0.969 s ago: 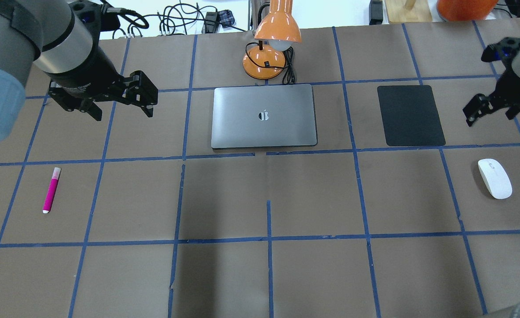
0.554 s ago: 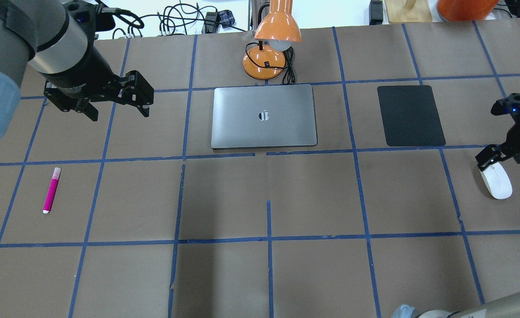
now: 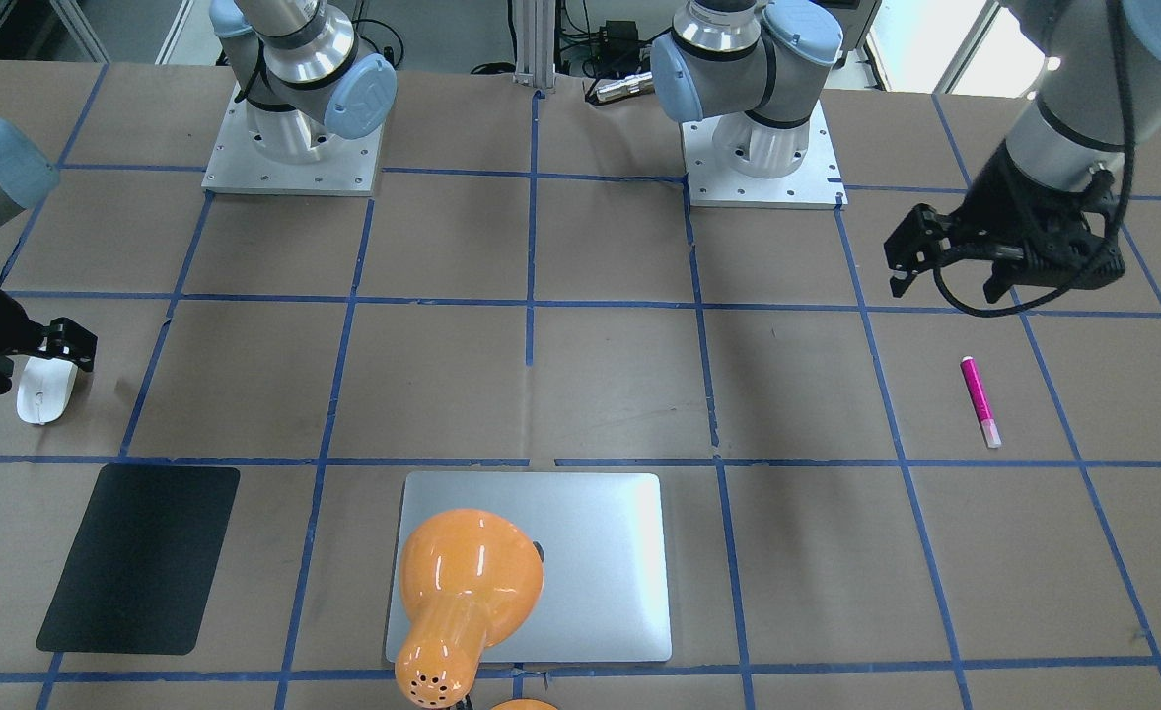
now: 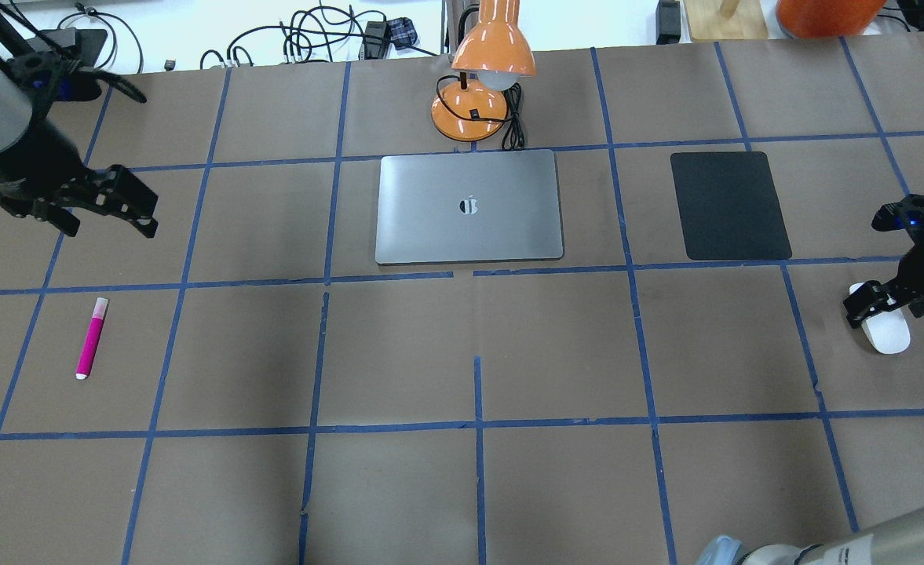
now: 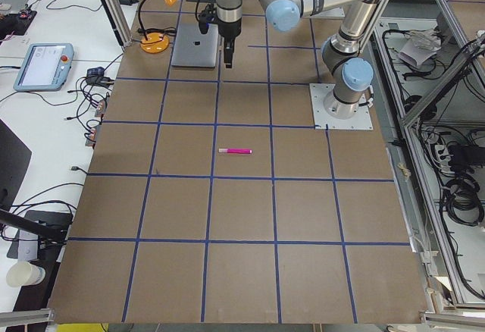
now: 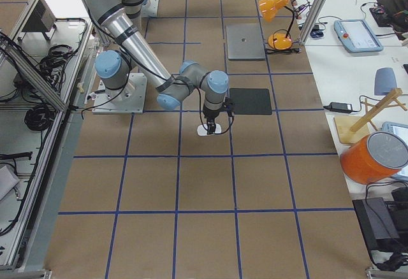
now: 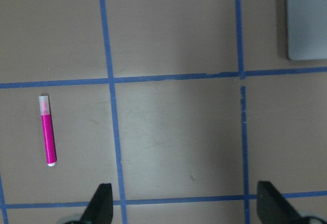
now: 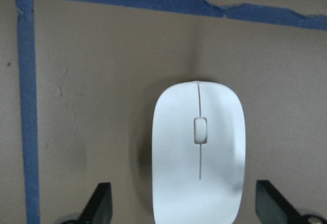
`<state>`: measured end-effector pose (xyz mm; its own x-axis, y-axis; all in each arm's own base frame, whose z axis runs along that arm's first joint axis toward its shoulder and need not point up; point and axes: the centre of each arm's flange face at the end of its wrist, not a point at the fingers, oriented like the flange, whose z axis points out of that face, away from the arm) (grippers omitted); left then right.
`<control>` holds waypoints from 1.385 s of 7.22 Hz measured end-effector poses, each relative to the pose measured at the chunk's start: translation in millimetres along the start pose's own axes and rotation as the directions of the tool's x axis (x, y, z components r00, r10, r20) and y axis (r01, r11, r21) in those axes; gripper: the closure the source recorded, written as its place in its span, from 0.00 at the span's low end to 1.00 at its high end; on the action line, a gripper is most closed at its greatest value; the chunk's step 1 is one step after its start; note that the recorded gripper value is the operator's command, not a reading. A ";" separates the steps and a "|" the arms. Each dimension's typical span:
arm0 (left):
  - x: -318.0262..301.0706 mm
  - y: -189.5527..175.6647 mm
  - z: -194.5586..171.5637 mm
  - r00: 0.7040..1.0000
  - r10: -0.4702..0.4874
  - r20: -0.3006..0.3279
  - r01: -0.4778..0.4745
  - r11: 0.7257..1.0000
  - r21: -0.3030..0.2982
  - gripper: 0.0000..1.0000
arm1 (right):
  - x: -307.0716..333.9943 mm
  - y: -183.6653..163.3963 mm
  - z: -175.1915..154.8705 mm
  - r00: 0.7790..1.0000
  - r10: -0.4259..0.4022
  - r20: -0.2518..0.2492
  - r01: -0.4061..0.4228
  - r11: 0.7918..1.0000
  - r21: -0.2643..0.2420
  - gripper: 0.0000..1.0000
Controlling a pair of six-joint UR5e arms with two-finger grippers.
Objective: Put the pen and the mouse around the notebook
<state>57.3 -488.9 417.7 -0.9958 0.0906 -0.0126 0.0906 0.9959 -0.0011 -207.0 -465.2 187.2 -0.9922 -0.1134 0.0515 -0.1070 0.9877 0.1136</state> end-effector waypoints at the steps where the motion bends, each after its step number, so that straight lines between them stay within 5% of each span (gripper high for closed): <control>1: -53.5 12.1 40.6 0.999 0.035 0.005 -0.035 0.999 0.011 0.00 | 0.9 -0.8 3.9 1.000 0.005 0.005 -0.005 1.000 -0.005 0.00; 4: -139.5 36.4 154.1 0.998 0.066 0.017 -0.066 0.997 0.028 0.00 | 5.1 -6.2 11.7 1.000 0.009 0.004 -0.009 1.000 -0.002 0.00; 7: -160.6 35.0 219.1 0.998 0.047 -0.039 -0.049 0.998 -0.033 0.00 | 5.3 -6.8 12.8 1.000 0.008 0.005 -0.008 1.000 -0.001 0.62; 8: -164.0 33.3 228.8 0.999 0.036 -0.040 -0.037 0.999 -0.036 0.04 | 5.2 -6.9 12.6 1.000 0.009 0.006 -0.009 1.000 0.000 0.74; 10: -169.3 32.3 239.4 0.999 0.007 -0.046 -0.009 0.999 -0.042 0.19 | 7.5 -7.8 2.8 1.000 0.020 -0.009 -0.020 1.000 0.011 0.76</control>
<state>231.8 -472.5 180.4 -0.9947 0.0979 0.0329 0.0992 0.9942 0.0413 -213.7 -473.4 183.9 -0.9935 -0.0949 0.0623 -0.0883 0.9909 0.1016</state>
